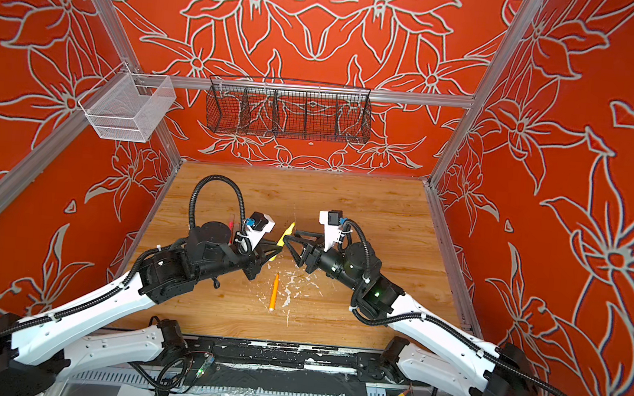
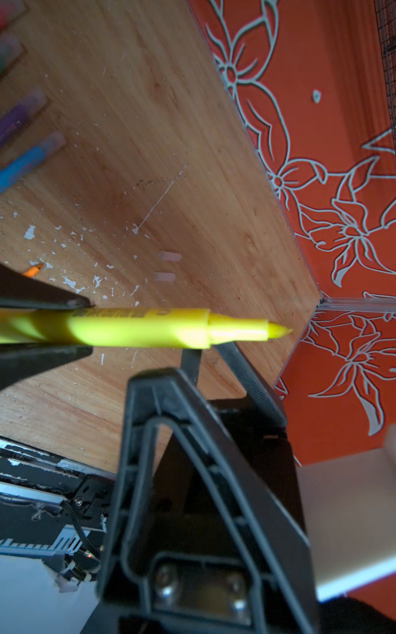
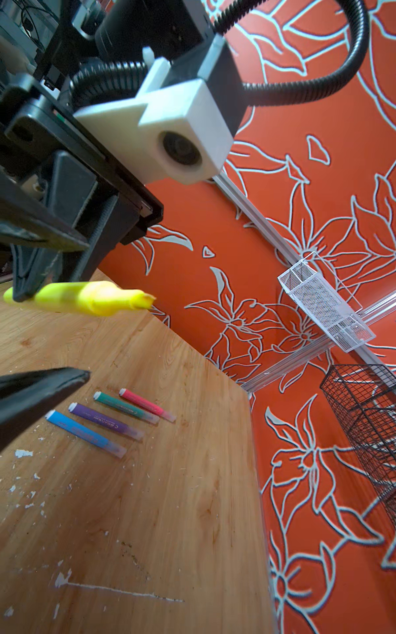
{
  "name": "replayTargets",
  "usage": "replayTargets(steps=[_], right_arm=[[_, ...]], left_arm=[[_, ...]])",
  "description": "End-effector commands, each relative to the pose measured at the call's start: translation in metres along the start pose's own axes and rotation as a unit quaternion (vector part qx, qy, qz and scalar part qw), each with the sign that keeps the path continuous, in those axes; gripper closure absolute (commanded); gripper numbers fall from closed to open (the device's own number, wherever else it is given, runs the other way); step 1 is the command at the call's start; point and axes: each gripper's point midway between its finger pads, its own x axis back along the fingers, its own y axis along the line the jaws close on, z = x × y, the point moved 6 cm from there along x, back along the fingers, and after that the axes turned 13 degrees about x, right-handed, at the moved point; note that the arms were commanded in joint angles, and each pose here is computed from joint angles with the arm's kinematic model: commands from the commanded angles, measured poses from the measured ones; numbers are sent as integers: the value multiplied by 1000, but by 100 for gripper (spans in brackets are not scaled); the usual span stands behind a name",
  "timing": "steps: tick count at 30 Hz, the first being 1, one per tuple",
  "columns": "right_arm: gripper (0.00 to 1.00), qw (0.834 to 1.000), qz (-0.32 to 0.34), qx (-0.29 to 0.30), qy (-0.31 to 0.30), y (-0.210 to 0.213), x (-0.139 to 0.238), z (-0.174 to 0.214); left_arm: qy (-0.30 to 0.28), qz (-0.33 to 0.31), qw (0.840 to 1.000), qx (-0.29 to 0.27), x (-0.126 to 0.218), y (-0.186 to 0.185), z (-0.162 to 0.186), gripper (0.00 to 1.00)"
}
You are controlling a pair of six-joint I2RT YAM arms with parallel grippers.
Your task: Insert the pens into the pen caps
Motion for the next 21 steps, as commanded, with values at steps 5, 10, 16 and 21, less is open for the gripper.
replayTargets(steps=[5, 10, 16, 21], right_arm=[[57, 1000, -23, 4, -18, 13, -7, -17], [74, 1000, -19, 6, -17, 12, -7, -16], [96, 1000, -14, 2, -15, 11, -7, -13], [100, 1000, -16, -4, -20, 12, -7, -11]], left_arm=[[-9, 22, 999, -23, 0, -9, -9, 100], [-14, 14, 999, -26, 0, -8, -11, 100], [-15, 12, 1000, -25, -1, -8, -10, 93], [-20, 9, 999, -25, -1, -7, -9, 71]])
